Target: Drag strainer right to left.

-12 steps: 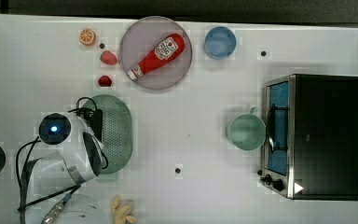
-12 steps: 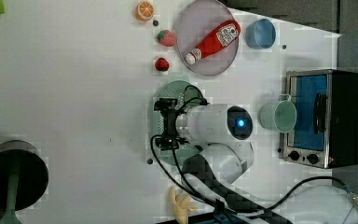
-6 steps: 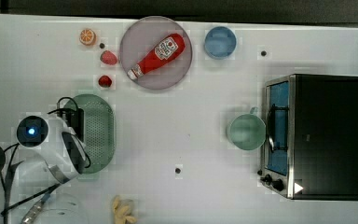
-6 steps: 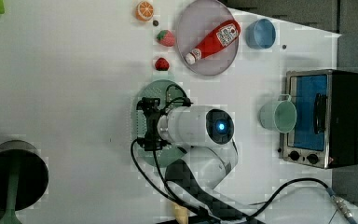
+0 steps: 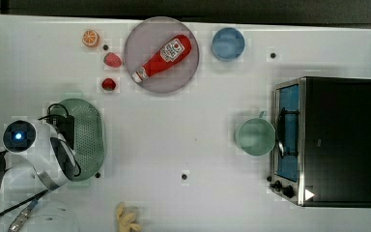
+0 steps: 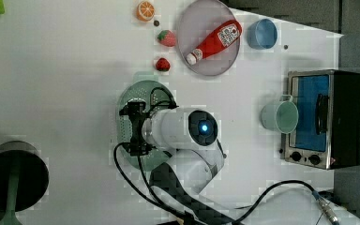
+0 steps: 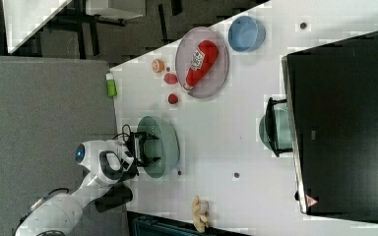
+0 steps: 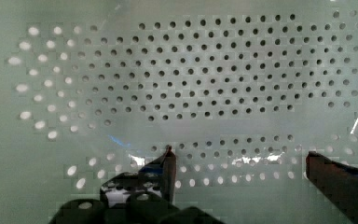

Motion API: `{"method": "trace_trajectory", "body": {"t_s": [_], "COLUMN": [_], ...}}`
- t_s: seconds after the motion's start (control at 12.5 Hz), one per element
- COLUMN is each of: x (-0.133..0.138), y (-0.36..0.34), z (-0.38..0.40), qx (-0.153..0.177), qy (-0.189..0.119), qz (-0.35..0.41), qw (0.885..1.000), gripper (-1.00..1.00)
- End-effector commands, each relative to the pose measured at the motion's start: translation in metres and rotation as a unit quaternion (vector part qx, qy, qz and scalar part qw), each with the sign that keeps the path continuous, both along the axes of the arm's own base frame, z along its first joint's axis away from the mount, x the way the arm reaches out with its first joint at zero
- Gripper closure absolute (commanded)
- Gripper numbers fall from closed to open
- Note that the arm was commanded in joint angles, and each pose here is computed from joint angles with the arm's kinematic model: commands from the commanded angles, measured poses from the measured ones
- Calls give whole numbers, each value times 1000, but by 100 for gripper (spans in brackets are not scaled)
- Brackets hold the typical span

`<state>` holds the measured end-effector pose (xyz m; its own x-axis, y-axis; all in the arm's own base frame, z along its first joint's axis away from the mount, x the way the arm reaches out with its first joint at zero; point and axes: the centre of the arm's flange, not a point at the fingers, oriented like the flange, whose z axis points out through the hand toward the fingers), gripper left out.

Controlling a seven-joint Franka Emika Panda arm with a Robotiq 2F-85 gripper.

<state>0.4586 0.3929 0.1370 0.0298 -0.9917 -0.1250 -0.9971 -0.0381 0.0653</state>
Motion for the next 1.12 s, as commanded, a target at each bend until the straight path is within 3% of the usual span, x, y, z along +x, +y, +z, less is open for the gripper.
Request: {"method": "trace_trajectory", "body": {"t_s": [0.08,0.32,0.56,0.8,1.12], "x": [1,6,22,56,92], "y": [25,26,0,-47,-171], "z": [14,20,57,149,281], "qx": [18,21,-2,-6,-3], "qy": [-17,-22,-16,-41,-74], "qz": [-4,-7,23,123,155], "qw": [1000,1000,1000,992,985], "gripper": [-100,-100,-100,-100,-100]}}
